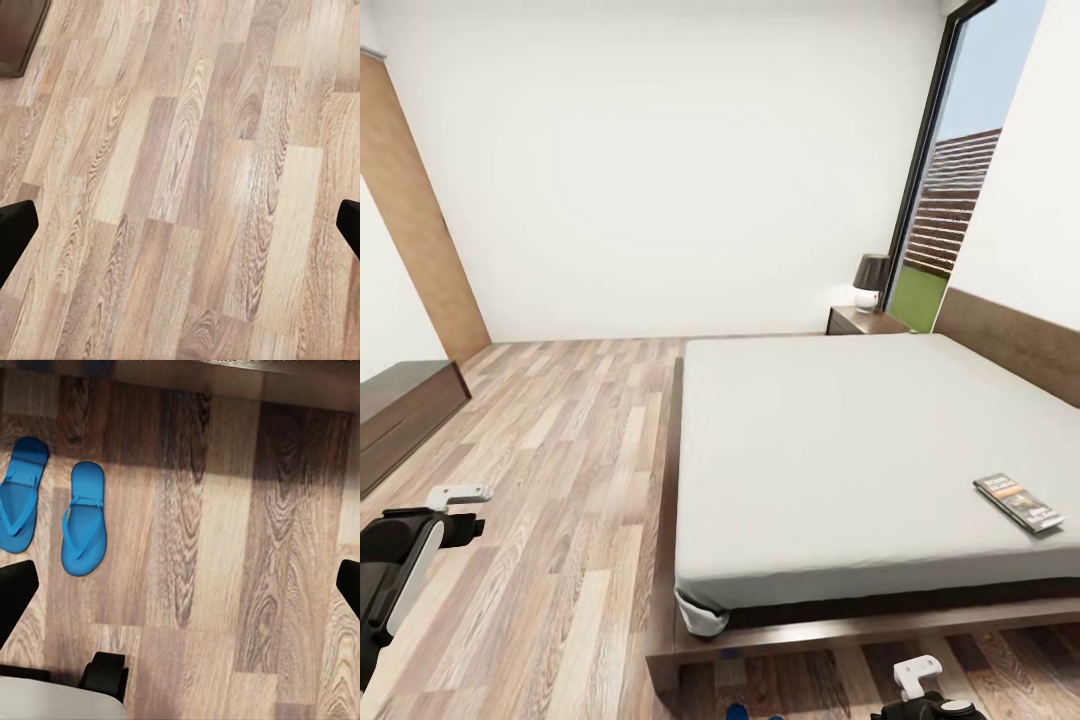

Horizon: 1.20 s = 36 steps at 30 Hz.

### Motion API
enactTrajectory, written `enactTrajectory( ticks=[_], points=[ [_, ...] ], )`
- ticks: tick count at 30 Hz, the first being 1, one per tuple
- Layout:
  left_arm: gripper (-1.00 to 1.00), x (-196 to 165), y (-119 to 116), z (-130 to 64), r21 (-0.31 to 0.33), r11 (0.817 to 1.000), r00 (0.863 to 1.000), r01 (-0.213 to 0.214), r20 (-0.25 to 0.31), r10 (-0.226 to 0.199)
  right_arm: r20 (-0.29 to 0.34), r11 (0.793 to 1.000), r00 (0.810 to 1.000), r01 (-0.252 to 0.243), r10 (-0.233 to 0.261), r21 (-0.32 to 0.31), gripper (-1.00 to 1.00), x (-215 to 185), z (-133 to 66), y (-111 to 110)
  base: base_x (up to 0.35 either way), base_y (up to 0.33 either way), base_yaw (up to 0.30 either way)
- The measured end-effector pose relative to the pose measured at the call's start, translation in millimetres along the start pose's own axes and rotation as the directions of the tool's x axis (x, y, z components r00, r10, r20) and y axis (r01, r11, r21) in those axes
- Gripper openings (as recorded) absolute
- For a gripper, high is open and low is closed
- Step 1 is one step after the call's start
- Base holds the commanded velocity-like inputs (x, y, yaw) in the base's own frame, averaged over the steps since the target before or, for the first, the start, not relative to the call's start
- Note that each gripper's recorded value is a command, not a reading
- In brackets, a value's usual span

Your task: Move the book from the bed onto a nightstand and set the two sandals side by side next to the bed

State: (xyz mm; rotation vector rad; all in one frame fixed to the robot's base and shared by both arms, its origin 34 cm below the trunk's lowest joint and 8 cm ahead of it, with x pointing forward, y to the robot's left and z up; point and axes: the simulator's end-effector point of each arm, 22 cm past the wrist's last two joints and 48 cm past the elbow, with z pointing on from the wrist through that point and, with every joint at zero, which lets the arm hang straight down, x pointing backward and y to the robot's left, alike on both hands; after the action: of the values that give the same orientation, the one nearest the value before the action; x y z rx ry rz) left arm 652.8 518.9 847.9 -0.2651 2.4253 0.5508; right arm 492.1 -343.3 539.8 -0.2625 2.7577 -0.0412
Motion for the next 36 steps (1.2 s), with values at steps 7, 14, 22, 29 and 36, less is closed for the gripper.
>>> enactTrajectory(
  ticks=[7,14,22,29,36],
  points=[
    [1.0,-7,4,-7.9,-0.001,1.0,1.0,0.0,0.0,0.0,0.0,1.0,1.0,0.001,-0.001,-0.001,1.0,-4,-10.3,0,0.0,0.0,0.0],
    [1.0,-13,7,-15.7,-0.001,1.0,1.0,0.0,-0.001,0.0,-0.001,1.0,1.0,0.003,-0.003,-0.001,1.0,-8,-20.5,-1,0.0,0.0,0.0],
    [1.0,-21,11,-24.5,0.0,1.0,1.0,-0.001,0.0,0.001,-0.001,1.0,1.0,0.005,-0.005,-0.002,1.0,-11,-31.7,-1,0.0,0.0,0.0],
    [1.0,-26,14,-31.9,-0.001,1.0,1.0,-0.002,-0.001,0.002,-0.002,1.0,1.0,0.006,-0.006,-0.002,1.0,-15,-41.4,-1,0.0,0.0,0.0],
    [1.0,-32,19,-39.3,-0.009,1.0,1.0,-0.007,0.0,0.007,-0.002,1.0,1.0,0.007,-0.007,-0.002,1.0,-17,-50.8,-1,0.0,0.0,0.0]
  ],
)
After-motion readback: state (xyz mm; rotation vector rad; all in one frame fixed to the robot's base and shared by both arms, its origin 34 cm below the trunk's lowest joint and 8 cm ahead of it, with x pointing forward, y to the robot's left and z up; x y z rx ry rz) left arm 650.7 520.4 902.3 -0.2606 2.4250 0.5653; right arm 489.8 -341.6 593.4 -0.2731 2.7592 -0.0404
